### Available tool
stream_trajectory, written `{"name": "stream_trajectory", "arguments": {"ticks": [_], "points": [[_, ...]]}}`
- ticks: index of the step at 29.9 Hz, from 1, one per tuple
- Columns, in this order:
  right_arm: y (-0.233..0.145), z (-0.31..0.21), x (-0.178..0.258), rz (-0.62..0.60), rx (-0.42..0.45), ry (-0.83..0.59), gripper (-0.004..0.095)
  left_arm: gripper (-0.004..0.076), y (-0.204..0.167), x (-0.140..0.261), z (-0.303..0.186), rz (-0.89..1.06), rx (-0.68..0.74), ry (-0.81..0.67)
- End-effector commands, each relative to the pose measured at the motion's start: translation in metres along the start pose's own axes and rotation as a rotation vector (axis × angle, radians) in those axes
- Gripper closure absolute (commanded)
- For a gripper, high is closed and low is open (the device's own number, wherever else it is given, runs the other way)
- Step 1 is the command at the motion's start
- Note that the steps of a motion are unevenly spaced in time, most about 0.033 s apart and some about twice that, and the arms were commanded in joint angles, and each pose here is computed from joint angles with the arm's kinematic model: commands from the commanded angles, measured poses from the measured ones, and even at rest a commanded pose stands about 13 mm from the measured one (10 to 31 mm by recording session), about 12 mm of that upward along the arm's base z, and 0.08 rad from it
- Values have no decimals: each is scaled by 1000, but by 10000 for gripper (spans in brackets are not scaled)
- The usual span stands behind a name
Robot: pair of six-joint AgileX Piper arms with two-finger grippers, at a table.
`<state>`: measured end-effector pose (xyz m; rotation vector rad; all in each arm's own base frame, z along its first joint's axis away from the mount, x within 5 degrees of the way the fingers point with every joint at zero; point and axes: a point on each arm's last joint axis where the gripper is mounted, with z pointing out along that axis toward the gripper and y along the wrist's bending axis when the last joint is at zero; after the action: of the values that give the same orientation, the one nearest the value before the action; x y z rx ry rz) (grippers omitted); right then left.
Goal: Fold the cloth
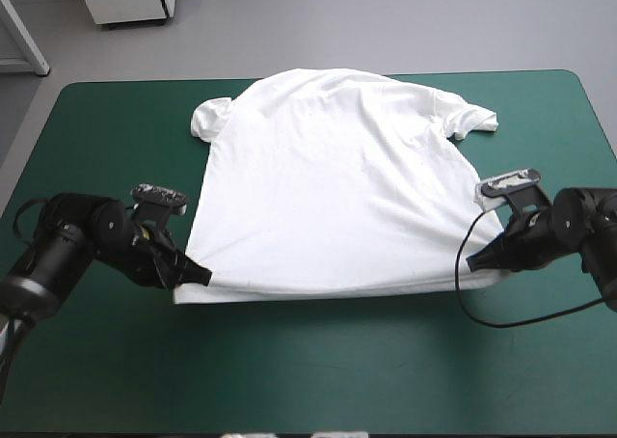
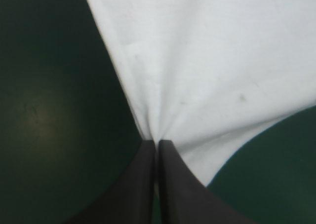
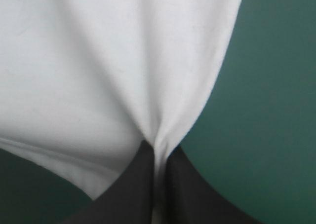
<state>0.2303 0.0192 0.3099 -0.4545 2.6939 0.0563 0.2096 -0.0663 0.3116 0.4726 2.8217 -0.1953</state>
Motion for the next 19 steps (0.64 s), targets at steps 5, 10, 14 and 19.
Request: {"name": "stream_trajectory", "arguments": {"ticks": [5, 10, 14, 19], "points": [[17, -16, 40, 19, -10, -22, 925, 733, -2, 38, 4, -2, 3, -10], [31, -9, 68, -37, -40, 88, 925, 733, -6, 49, 18, -10, 36, 45], [32, -1, 80, -29, -38, 133, 925, 733, -11, 58, 28, -1, 62, 99], [34, 8, 91, -26, -46, 169, 925, 733, -12, 65, 35, 4, 61, 125]]}}
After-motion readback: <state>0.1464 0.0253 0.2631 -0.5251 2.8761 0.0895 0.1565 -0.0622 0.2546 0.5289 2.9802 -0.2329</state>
